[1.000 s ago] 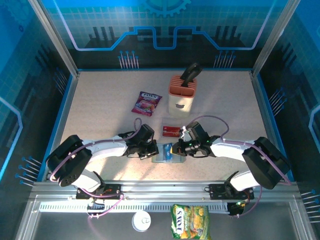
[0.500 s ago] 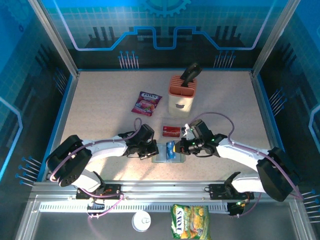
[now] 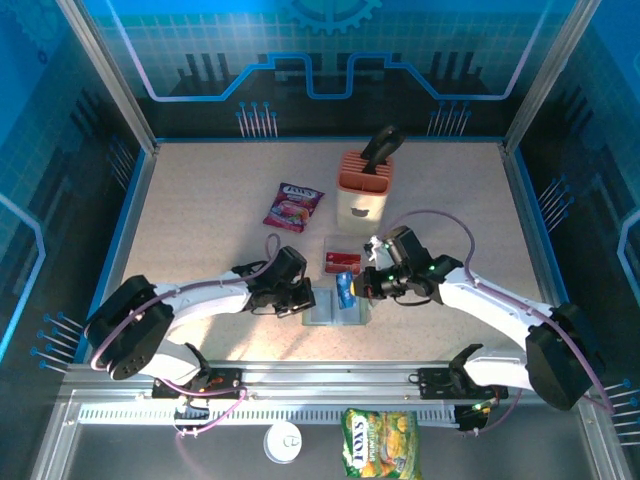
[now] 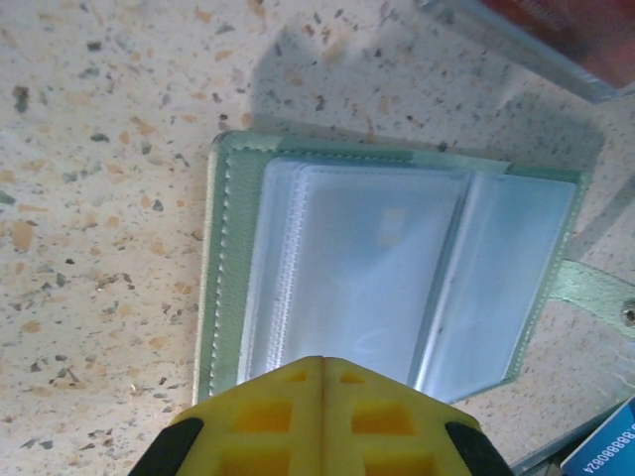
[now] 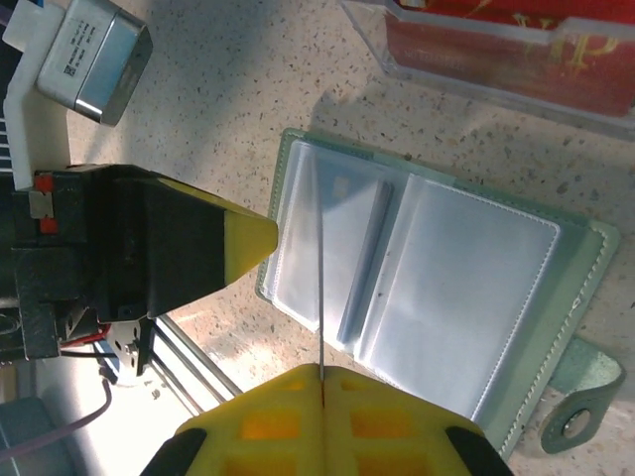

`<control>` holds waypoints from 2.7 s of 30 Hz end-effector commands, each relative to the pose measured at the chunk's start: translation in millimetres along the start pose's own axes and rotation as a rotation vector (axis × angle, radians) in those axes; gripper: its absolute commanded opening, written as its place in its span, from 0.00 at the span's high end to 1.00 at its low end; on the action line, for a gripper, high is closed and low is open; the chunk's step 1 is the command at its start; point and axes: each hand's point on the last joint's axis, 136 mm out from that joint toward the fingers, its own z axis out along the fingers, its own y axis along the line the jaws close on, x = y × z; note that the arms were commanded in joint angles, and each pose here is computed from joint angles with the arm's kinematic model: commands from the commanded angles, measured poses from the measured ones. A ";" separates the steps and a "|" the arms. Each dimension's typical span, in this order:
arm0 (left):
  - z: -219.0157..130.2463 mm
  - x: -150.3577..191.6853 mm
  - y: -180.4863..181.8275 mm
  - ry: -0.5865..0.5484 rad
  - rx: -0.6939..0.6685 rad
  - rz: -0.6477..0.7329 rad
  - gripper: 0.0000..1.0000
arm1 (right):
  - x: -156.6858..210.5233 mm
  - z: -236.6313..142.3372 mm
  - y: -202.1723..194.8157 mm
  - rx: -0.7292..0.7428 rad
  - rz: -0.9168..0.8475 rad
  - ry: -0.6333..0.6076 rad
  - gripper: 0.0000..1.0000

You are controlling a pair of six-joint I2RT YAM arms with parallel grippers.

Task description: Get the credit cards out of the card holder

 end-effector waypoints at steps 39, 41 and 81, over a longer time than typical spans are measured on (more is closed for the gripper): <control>-37.5 -3.4 3.4 -0.114 0.042 0.033 1.00 | -65.9 -39.3 -6.9 0.270 -1.150 0.478 1.00; -38.0 -2.4 6.0 -0.116 0.040 0.031 1.00 | -76.0 -36.0 -6.5 0.268 -1.157 0.481 1.00; -38.7 -4.7 16.9 -0.142 0.039 -0.001 1.00 | -117.2 29.2 -36.0 0.110 -1.111 0.655 1.00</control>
